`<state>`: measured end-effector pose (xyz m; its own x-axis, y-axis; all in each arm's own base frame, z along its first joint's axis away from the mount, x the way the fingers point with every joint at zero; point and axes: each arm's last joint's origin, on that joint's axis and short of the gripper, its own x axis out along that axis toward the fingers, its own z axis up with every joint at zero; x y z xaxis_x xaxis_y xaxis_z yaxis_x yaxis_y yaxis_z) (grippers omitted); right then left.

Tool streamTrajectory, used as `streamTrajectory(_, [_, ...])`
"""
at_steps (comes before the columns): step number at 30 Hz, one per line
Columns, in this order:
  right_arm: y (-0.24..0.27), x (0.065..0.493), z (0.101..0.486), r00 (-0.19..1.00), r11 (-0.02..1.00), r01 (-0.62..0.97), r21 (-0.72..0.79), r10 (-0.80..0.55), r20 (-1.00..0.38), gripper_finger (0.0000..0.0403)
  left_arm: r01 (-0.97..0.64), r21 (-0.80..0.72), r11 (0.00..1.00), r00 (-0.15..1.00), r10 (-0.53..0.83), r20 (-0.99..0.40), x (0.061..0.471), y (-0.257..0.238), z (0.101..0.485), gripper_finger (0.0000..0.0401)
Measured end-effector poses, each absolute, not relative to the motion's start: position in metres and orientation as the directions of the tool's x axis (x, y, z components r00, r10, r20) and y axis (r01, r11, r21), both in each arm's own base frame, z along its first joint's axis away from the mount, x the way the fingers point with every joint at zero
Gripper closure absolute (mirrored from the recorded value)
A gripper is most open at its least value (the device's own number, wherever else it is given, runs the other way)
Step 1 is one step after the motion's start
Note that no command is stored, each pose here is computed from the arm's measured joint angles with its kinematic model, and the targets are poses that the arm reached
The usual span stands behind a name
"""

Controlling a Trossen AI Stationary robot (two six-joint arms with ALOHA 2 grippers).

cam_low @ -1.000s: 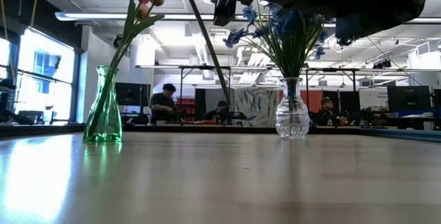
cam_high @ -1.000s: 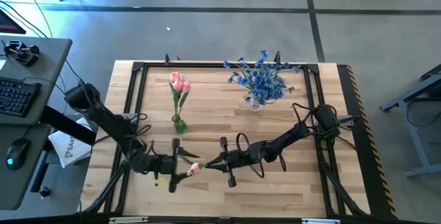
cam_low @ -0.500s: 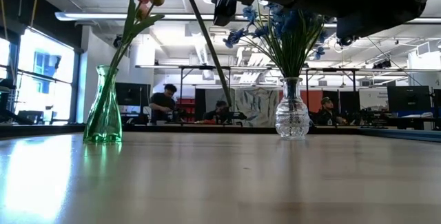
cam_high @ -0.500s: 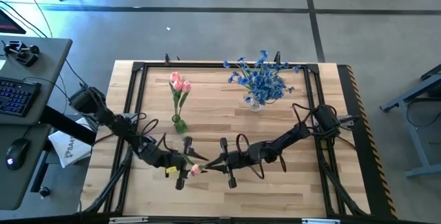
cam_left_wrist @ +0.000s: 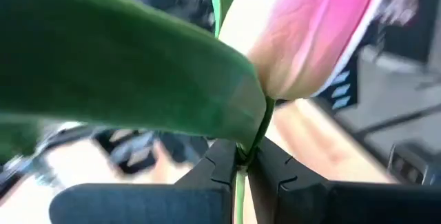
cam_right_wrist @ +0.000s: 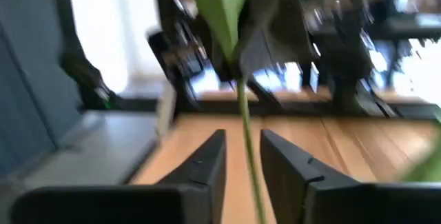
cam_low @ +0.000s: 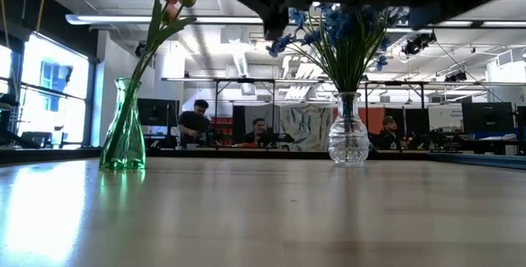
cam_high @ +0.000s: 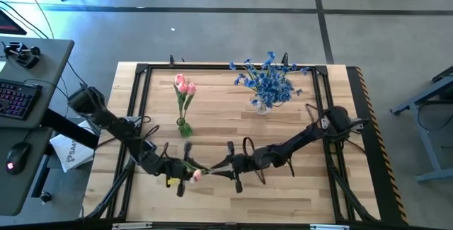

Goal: Sort flowers into vase by color
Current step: Put the pink flower into the green vase

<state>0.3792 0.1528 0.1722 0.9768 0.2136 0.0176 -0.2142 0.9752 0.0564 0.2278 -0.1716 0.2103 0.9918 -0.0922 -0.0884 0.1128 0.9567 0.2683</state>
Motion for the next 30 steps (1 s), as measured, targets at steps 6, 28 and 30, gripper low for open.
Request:
streamTrajectory(6, [0.143,0.368,0.174,0.962,0.997,-0.015,0.081,0.036,-0.269,0.0278,-0.089,0.37,0.925,0.969,0.167,-0.183,0.194,-0.173,0.249,0.0397])
streamTrajectory(28, [0.145,0.365,0.163,0.941,0.992,0.103,0.066,-0.076,-0.33,0.0273,-0.481,0.122,0.868,0.856,0.495,-0.147,0.109,-0.084,0.322,0.0398])
streamTrajectory(30, [0.145,0.365,0.164,0.942,0.992,0.102,0.067,-0.075,-0.327,0.0273,-0.486,0.113,0.867,0.849,0.498,-0.175,0.107,-0.078,0.318,0.0398])
